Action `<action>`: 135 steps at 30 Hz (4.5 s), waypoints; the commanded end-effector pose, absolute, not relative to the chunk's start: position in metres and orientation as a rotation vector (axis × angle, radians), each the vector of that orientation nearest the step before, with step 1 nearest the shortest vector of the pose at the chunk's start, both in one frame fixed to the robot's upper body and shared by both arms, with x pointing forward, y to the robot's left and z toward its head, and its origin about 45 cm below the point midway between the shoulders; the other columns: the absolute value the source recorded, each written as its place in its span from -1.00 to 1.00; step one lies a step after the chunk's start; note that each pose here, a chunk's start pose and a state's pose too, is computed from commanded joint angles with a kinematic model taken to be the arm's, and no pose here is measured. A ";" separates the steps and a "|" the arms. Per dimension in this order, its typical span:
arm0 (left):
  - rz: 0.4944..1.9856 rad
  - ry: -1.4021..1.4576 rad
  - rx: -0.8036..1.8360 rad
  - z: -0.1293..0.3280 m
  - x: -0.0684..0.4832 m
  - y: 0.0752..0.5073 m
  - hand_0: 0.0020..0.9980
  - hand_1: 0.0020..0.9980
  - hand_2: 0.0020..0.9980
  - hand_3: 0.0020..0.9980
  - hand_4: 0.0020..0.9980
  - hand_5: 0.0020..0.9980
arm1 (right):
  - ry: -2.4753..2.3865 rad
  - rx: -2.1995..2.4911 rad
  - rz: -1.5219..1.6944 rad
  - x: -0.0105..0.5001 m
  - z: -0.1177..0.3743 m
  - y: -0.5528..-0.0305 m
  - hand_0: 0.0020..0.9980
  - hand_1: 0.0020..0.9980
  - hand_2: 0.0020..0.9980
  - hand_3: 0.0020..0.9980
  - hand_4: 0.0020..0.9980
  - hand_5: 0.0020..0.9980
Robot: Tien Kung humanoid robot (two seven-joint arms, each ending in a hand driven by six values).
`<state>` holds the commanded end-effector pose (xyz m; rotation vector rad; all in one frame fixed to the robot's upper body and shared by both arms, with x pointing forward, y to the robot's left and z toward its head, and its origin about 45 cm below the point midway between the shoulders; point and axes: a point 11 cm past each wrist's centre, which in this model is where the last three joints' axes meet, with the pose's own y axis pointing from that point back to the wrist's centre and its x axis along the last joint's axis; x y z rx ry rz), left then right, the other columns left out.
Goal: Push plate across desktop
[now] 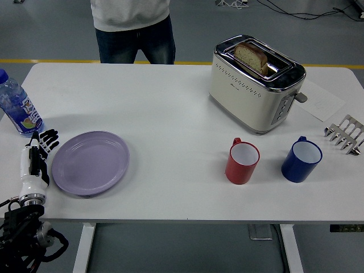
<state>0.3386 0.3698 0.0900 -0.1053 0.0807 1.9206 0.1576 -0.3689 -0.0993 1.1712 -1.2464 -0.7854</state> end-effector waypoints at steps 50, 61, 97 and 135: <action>1.694 0.229 -0.105 0.079 0.355 0.246 0.42 0.47 0.39 0.17 -0.10 1.00 | -1.234 1.172 -0.790 0.153 -0.101 -0.368 0.26 0.22 0.29 0.15 -0.31 -0.68; 1.608 0.228 -0.091 0.082 0.358 0.211 0.42 0.48 0.40 0.17 -0.11 1.00 | -1.230 1.170 -0.794 0.150 -0.102 -0.368 0.26 0.22 0.29 0.15 -0.31 -0.68; 1.666 0.134 -0.176 0.119 0.385 0.223 0.41 0.47 0.40 0.16 -0.14 0.91 | -1.236 1.170 -0.794 0.151 -0.101 -0.369 0.26 0.22 0.29 0.15 -0.30 -0.68; 1.755 0.158 -0.372 0.210 0.314 0.450 0.31 0.31 0.28 0.15 -0.03 1.00 | -1.281 1.131 -0.794 0.147 -0.098 -0.386 0.27 0.23 0.29 0.15 -0.30 -0.69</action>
